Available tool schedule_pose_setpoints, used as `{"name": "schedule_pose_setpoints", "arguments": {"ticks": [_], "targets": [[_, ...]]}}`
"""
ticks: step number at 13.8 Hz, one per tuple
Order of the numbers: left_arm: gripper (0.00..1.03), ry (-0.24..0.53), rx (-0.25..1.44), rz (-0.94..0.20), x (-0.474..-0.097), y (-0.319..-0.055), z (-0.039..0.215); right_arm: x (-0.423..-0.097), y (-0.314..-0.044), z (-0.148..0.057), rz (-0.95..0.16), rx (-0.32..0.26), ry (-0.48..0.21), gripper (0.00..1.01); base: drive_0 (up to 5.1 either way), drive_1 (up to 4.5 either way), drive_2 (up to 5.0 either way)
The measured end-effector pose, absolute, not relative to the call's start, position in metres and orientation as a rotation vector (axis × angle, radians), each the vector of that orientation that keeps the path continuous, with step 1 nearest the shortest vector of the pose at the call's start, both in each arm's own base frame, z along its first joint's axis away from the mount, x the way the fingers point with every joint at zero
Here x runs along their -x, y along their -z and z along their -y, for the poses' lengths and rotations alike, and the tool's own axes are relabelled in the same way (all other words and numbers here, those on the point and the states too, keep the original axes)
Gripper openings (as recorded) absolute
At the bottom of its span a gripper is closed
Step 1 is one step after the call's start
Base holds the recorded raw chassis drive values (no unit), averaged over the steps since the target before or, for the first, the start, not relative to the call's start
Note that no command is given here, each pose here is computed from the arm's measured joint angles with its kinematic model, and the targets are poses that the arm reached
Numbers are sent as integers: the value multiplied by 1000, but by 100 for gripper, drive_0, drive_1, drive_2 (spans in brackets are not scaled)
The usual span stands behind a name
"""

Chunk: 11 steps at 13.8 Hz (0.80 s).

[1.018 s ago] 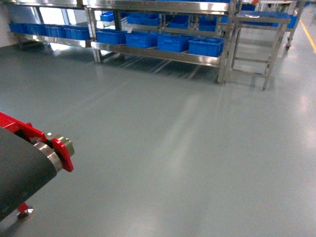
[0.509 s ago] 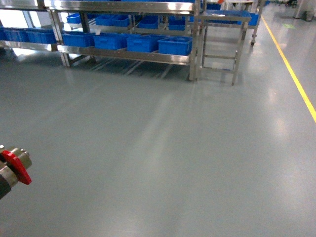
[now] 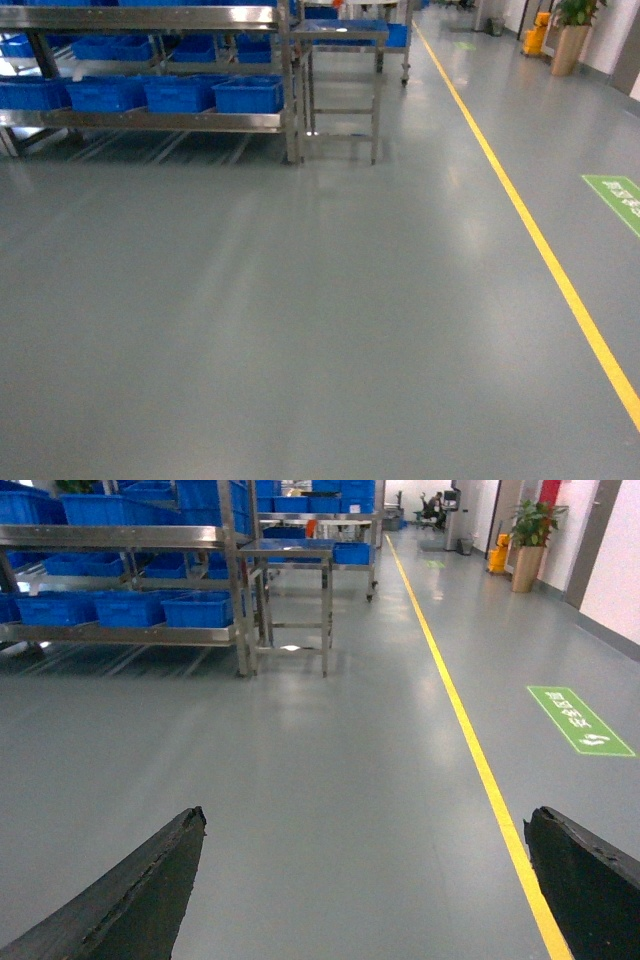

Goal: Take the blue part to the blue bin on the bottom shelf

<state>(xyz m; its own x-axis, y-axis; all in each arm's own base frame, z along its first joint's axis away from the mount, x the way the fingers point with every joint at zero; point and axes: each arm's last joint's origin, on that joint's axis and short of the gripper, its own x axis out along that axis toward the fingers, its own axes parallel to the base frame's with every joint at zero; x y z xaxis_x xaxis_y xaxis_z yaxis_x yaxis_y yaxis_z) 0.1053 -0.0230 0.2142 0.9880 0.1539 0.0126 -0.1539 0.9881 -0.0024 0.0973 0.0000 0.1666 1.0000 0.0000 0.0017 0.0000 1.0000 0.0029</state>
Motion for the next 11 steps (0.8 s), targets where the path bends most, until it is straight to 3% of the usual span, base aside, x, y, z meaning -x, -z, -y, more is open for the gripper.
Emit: {"name": "schedule_pose_setpoints", "arguments": {"ticks": [6,11], "targets": [[44,-155,1,12,-105,-214,23,-97,-166,0,0,-3,0,98,0,0,0],[44,-155,1,13,-105,-214,23,-97,-167,0,2,-3,0,98,-2,404,-408]]}}
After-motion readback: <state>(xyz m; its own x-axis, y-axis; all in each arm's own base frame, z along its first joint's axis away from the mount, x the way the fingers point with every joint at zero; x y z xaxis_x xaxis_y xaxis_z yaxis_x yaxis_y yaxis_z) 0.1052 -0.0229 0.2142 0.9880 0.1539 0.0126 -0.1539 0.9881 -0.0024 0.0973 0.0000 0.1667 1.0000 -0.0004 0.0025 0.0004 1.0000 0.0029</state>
